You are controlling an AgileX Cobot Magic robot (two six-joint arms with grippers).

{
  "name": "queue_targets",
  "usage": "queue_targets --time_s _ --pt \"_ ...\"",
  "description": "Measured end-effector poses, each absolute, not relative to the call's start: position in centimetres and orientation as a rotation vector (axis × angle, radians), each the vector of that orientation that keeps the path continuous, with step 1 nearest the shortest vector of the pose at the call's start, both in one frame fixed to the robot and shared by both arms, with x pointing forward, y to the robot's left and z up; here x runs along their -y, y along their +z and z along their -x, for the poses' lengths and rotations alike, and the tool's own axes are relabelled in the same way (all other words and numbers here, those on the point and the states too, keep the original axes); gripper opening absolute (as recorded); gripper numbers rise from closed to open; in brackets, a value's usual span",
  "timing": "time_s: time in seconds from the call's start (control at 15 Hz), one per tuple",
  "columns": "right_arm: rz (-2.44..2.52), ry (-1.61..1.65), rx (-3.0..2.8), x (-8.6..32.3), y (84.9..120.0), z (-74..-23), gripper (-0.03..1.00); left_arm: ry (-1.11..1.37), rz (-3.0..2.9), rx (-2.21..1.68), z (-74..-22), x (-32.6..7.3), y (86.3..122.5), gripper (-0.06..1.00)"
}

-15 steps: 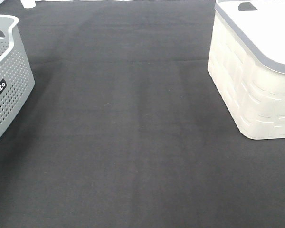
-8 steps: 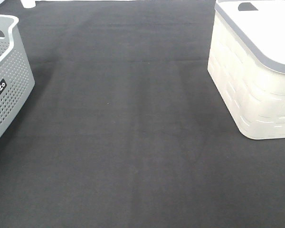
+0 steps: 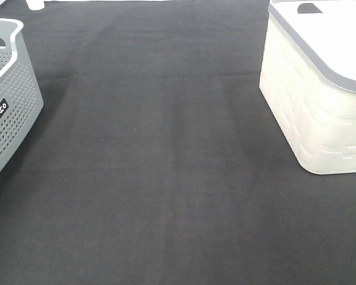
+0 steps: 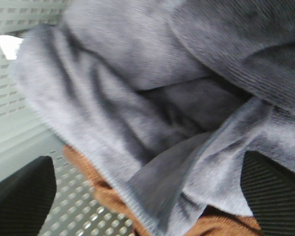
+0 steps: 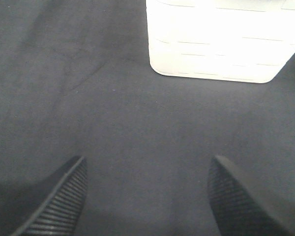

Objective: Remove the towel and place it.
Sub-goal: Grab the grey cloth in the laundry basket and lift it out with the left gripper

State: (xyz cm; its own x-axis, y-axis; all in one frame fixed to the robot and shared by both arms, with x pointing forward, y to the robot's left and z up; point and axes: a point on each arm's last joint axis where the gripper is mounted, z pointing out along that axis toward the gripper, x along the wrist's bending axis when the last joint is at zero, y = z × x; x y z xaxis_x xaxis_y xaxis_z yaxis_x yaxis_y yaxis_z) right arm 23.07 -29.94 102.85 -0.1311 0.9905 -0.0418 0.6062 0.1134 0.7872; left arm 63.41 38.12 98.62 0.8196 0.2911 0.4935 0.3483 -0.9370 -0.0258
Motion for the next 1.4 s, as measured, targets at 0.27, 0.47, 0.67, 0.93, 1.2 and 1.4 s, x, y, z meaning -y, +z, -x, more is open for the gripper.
queue_targets --time_s 0.27,0.47,0.67,0.93,1.2,1.4 --pt "-1.552 0.841 -1.807 29.9 102.9 -23.1 0.68 -0.701 2.9 0.499 -63.7 -38.2 97.2 0.72" --pt "-1.552 0.841 -1.807 29.9 102.9 -23.1 0.68 -0.689 2.906 0.506 -63.8 -38.2 96.7 0.39" --pt "-1.552 0.841 -1.807 29.9 102.9 -23.1 0.68 -0.691 2.906 0.525 -63.8 -38.2 96.7 0.25" --pt "-1.552 0.841 -1.807 29.9 102.9 -23.1 0.68 -0.695 2.936 0.565 -63.9 -37.5 96.7 0.14" --pt "-1.552 0.841 -1.807 29.9 102.9 -23.1 0.68 -0.669 2.939 0.601 -63.5 -37.4 97.2 0.0" --pt "-1.552 0.841 -1.807 29.9 102.9 -23.1 0.68 -0.812 2.913 0.795 -62.6 -37.0 101.0 0.0"
